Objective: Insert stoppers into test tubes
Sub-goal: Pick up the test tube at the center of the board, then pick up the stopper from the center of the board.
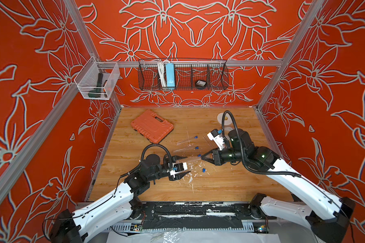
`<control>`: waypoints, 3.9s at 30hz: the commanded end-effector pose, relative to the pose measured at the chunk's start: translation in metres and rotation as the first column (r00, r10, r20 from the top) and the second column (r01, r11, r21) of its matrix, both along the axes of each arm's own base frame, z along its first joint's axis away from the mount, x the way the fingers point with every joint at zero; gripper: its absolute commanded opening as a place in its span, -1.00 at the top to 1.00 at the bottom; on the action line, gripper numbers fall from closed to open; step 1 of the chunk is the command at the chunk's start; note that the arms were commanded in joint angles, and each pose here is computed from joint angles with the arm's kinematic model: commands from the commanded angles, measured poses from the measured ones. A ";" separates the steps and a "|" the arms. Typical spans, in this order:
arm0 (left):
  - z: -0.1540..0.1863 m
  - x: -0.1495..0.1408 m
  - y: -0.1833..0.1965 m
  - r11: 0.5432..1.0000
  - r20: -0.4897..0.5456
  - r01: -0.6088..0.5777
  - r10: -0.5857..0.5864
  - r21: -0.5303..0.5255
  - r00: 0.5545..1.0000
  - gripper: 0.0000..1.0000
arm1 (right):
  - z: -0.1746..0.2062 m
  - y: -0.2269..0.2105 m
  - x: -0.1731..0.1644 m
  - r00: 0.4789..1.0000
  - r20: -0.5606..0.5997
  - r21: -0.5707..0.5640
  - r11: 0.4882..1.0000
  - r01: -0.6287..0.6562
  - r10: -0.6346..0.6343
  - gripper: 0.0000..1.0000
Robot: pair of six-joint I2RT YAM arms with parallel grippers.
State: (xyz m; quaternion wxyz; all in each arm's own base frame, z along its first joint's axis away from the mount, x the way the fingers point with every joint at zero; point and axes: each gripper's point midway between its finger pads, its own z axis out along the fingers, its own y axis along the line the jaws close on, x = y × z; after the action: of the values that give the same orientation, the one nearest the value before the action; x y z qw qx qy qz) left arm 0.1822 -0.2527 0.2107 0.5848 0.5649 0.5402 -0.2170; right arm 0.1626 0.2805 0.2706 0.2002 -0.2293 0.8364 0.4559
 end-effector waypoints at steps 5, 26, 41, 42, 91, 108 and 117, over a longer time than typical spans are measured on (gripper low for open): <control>0.011 0.002 0.001 1.000 0.038 -0.016 0.017 -0.026 0.999 -0.19 | 0.007 0.014 -0.002 0.997 -0.040 0.064 0.996 -0.057 0.060 0.84; 0.013 0.013 0.003 0.998 0.035 -0.066 0.067 -0.011 0.997 1.00 | -0.008 0.025 0.009 0.999 -0.030 0.034 0.999 -0.040 0.041 0.66; 0.011 0.032 0.012 0.982 0.024 -0.190 0.190 -0.001 0.982 1.00 | 0.007 -0.030 0.028 0.989 0.117 -0.059 0.993 0.101 -0.093 -0.30; 0.011 0.035 0.015 0.978 0.028 -0.209 0.209 0.000 0.978 1.00 | 0.002 -0.045 0.034 0.979 0.163 -0.122 0.982 0.145 -0.124 -0.30; -0.008 0.038 0.086 0.868 0.001 -0.475 0.480 0.142 0.877 1.00 | -0.157 -0.059 0.012 0.343 0.288 -0.822 0.415 -0.391 0.894 -0.15; 0.009 0.025 0.070 0.922 -0.009 -0.385 0.386 0.037 0.923 1.00 | -0.200 -0.145 0.086 0.434 0.117 -0.910 0.272 -0.314 0.893 -0.09; 0.016 0.015 0.061 0.950 -0.013 -0.312 0.312 -0.007 0.950 1.00 | -0.214 -0.162 0.084 0.472 0.039 -0.889 0.246 -0.387 0.881 0.00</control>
State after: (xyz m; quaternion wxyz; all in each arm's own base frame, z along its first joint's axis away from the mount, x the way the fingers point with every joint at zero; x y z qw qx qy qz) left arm 0.2007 -0.1867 0.2174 0.5976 0.4695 0.6413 -0.1057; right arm 0.2538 0.1216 0.0604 0.1066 -0.7315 0.6731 -0.0209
